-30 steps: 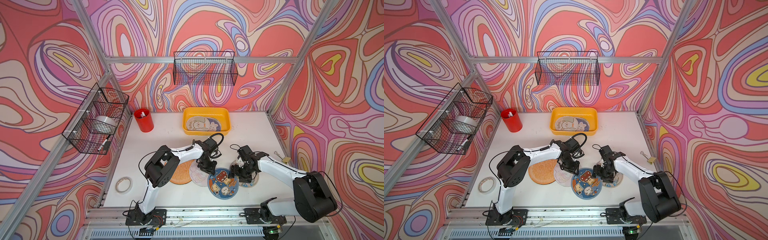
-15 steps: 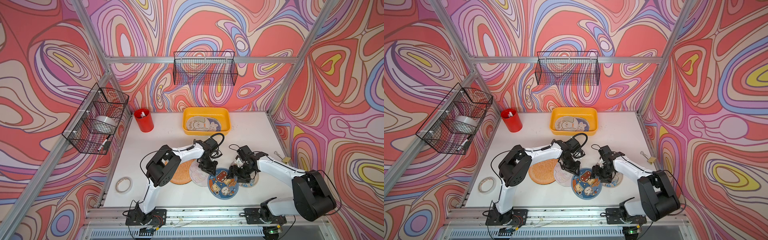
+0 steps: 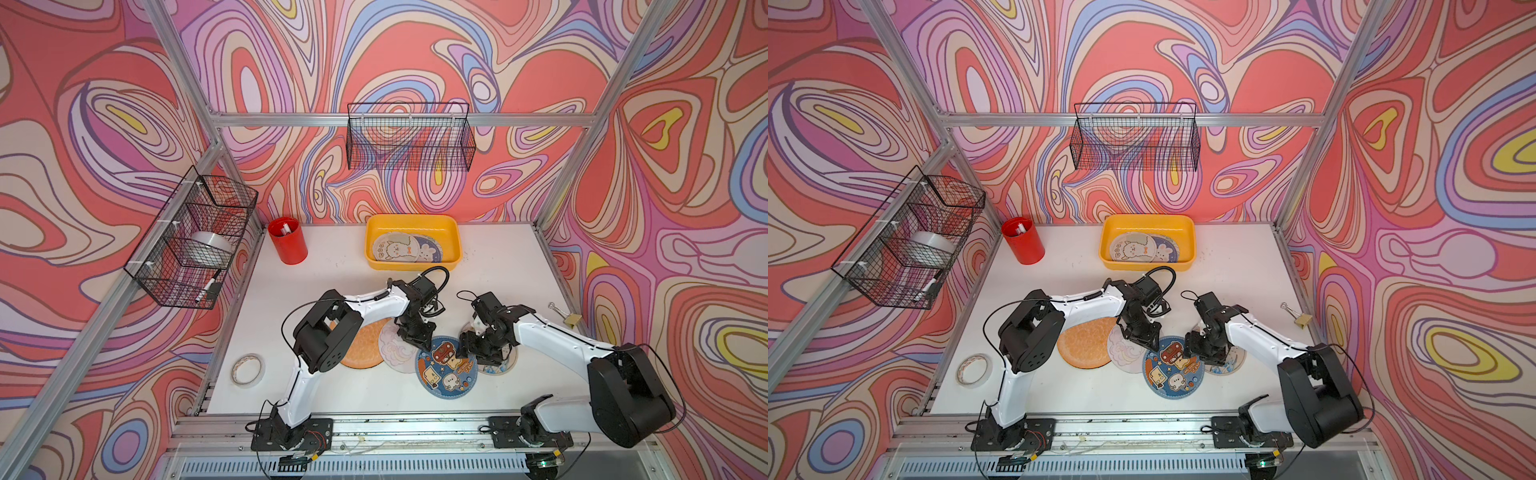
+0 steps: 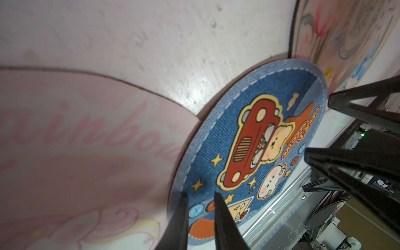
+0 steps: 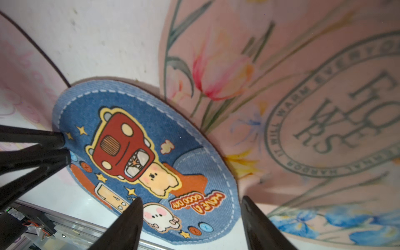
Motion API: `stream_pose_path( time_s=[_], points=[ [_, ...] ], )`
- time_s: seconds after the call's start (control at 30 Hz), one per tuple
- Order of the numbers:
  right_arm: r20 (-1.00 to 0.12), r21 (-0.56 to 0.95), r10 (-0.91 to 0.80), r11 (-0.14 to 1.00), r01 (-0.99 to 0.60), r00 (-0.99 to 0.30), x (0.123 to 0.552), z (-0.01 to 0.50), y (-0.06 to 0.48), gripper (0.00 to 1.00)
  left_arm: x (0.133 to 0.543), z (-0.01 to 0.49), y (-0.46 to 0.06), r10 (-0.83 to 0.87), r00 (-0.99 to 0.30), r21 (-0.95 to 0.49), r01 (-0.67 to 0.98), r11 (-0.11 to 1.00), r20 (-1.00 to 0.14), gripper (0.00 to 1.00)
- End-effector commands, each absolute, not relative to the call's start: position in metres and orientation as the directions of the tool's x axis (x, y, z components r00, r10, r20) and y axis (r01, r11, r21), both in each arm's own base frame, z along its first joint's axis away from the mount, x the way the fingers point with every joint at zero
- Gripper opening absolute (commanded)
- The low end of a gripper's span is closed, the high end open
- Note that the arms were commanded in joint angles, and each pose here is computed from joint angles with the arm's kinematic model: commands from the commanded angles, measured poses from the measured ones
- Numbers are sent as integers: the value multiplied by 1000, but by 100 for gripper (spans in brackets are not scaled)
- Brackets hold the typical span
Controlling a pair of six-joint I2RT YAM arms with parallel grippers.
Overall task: Put the coasters into the storage box
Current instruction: Pick up the coaster from the coaster.
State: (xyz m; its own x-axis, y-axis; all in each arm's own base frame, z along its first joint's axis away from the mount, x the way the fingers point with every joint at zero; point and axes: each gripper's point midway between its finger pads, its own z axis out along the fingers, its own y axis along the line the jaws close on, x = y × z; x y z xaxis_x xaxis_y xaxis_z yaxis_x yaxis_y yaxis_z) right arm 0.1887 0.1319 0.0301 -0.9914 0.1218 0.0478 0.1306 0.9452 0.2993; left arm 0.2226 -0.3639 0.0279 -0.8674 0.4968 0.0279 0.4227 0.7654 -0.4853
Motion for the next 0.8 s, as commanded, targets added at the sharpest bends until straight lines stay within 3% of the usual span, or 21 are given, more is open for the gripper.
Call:
stream_pose_path(
  time_s=[0.0, 0.23, 0.47, 0.77],
  points=[
    [72, 294, 97, 949, 114, -993, 182, 23, 137, 72, 214, 20, -361, 520, -851, -482, 427, 766, 72, 22],
    [76, 314, 87, 943, 107, -993, 183, 23, 143, 72, 214, 21, -362, 523, -849, -485, 430, 762, 70, 21],
    [67, 186, 134, 972, 144, -989, 183, 20, 121, 70, 213, 20, -361, 527, -847, -482, 434, 761, 70, 20],
    [91, 275, 91, 955, 113, -992, 179, 18, 141, 70, 213, 20, -360, 533, -843, -482, 439, 758, 71, 19]
  ],
)
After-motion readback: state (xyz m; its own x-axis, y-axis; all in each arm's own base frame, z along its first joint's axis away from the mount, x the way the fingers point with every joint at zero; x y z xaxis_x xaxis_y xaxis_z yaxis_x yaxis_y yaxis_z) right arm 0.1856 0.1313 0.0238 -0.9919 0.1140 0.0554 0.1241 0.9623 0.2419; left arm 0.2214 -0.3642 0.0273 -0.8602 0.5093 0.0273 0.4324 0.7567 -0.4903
